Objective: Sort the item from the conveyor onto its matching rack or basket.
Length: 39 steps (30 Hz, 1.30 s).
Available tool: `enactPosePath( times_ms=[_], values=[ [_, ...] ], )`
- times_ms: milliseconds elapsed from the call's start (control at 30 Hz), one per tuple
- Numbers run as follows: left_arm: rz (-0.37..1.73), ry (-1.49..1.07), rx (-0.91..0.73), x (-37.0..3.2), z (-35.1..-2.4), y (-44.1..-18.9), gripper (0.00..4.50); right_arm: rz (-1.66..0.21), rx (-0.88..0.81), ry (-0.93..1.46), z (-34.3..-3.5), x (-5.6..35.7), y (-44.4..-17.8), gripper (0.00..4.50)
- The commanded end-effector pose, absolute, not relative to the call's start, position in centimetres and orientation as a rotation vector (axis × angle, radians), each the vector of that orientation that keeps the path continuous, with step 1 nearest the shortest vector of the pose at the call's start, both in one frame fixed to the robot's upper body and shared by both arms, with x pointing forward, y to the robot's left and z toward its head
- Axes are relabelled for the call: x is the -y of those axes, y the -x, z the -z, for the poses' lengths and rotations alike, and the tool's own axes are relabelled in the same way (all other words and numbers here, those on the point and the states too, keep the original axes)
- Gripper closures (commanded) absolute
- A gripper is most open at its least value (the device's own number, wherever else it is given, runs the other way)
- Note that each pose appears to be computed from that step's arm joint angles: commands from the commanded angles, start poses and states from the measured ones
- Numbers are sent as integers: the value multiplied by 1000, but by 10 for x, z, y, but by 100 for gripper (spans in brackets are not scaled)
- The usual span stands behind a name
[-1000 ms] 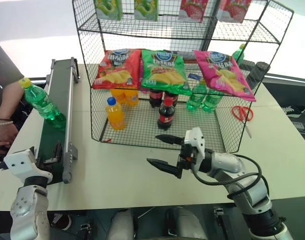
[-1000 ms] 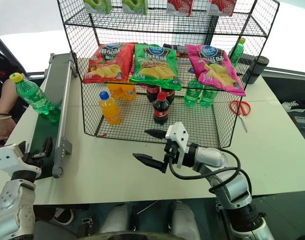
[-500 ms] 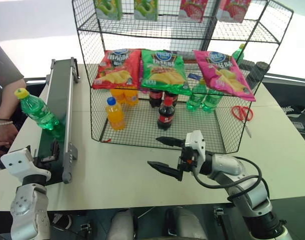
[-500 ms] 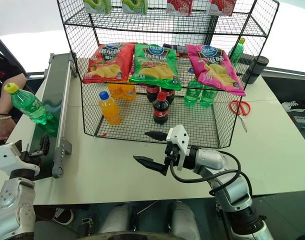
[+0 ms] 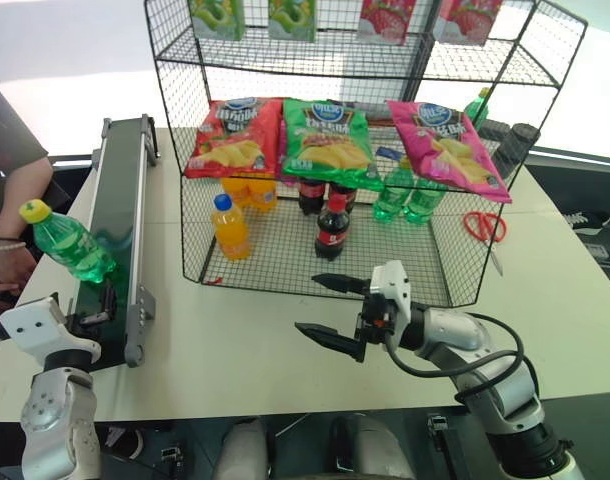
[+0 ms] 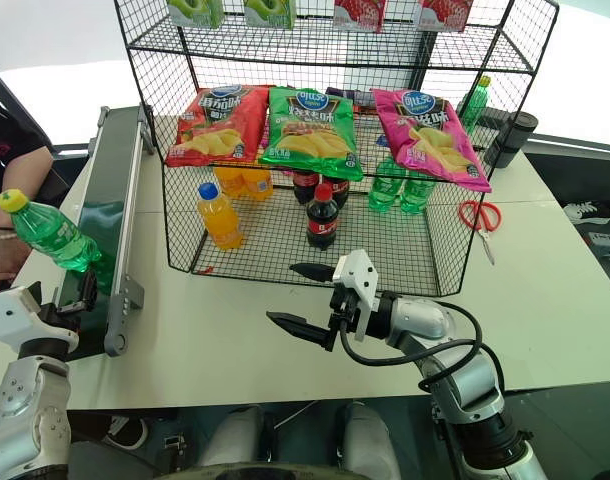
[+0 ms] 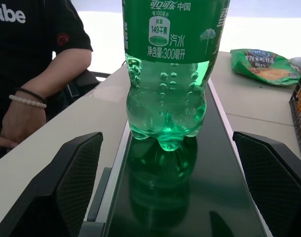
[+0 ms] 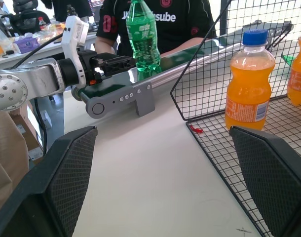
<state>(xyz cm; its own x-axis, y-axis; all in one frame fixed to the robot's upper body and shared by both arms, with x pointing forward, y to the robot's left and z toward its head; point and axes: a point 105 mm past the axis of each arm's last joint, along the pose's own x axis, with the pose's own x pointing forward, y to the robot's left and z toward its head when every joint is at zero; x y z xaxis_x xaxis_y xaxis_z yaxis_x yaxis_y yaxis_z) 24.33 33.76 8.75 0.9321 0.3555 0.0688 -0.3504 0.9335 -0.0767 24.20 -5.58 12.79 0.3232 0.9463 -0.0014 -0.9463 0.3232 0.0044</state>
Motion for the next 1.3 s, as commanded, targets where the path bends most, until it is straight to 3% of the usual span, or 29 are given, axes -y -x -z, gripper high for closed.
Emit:
enactPosePath(
  times_ms=[33, 467, 567, 633, 767, 1000, 1300],
  values=[
    [-385, 32, 131, -345, -100, -241, 0, -1265, 35, 2, -136, 53, -238, 3],
    [-390, 25, 145, -346, -103, -240, 0, -1273, 30, -7, -134, 53, -237, 3],
    [-389, 19, 144, -346, -103, -238, 84, -1274, 30, -8, -134, 52, -237, 0],
    [-389, 13, 144, -346, -103, -238, 168, -1274, 30, -9, -134, 52, -237, 0],
    [-343, -13, 203, -343, -124, -240, 176, -1270, 29, -9, -135, 52, -238, 0],
    [162, -61, 245, -268, -177, -257, 176, -1251, 38, 16, -138, 57, -243, 0],
    [744, -126, 57, -166, -160, -258, 176, -1219, 87, 29, -160, 62, -252, 0]
  ],
)
